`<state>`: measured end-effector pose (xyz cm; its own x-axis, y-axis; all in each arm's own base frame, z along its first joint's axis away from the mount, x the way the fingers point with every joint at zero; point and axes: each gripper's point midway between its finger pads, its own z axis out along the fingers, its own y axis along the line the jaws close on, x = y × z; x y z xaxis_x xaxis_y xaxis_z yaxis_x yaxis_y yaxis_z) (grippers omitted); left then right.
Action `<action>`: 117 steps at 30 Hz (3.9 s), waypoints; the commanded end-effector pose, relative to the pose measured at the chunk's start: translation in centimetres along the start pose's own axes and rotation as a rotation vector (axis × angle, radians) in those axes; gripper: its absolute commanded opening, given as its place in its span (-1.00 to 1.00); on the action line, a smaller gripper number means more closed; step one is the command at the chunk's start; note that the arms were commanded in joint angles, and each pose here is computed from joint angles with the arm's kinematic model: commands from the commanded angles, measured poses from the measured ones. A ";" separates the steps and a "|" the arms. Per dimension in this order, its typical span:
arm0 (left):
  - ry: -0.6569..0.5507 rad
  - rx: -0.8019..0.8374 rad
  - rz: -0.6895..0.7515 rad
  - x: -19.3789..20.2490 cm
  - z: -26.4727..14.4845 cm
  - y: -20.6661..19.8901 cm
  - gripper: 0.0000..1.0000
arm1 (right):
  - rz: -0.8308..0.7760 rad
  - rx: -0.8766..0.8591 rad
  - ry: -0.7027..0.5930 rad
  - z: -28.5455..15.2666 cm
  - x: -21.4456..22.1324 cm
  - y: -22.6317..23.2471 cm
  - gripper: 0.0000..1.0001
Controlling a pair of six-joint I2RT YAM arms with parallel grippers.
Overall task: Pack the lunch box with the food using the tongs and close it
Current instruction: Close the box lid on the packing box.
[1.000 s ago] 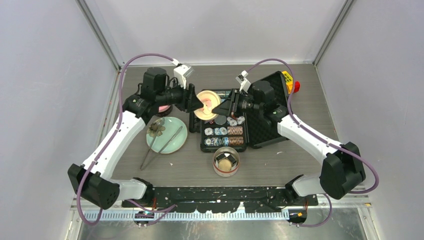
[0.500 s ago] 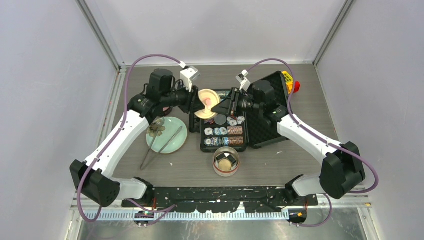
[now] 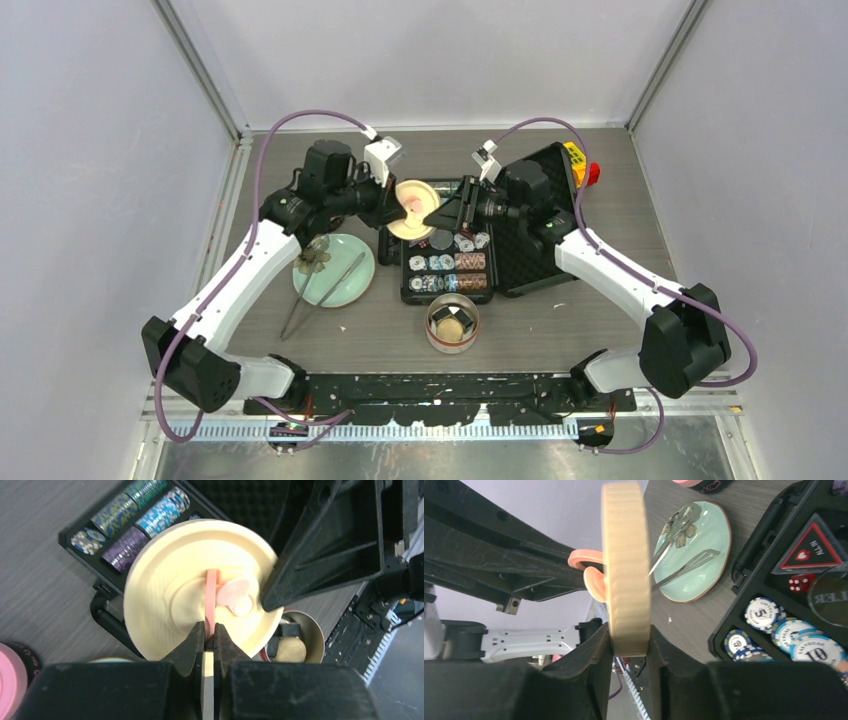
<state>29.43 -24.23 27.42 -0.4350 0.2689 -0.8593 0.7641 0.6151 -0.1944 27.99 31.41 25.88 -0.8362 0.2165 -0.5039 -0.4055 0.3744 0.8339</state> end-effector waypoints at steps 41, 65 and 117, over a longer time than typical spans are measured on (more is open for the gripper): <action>0.599 0.526 0.276 14.2 5.4 -15.6 -1.00 | -0.058 0.147 -0.390 -21.2 -10.5 -6.1 0.79; 0.633 0.407 0.325 15.2 7.0 -14.1 -1.00 | -0.068 0.141 -0.389 -21.1 -9.8 -6.3 0.79; 0.600 0.400 0.454 16.1 6.2 -12.9 -0.45 | -0.057 0.129 -0.381 -20.9 -9.5 -6.4 0.79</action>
<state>15.34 -32.34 11.13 -0.2167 0.8564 -0.4686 0.9704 0.1363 -0.1995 30.97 8.04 28.70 -0.6422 0.5151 -0.5676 -0.3192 0.4935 0.8090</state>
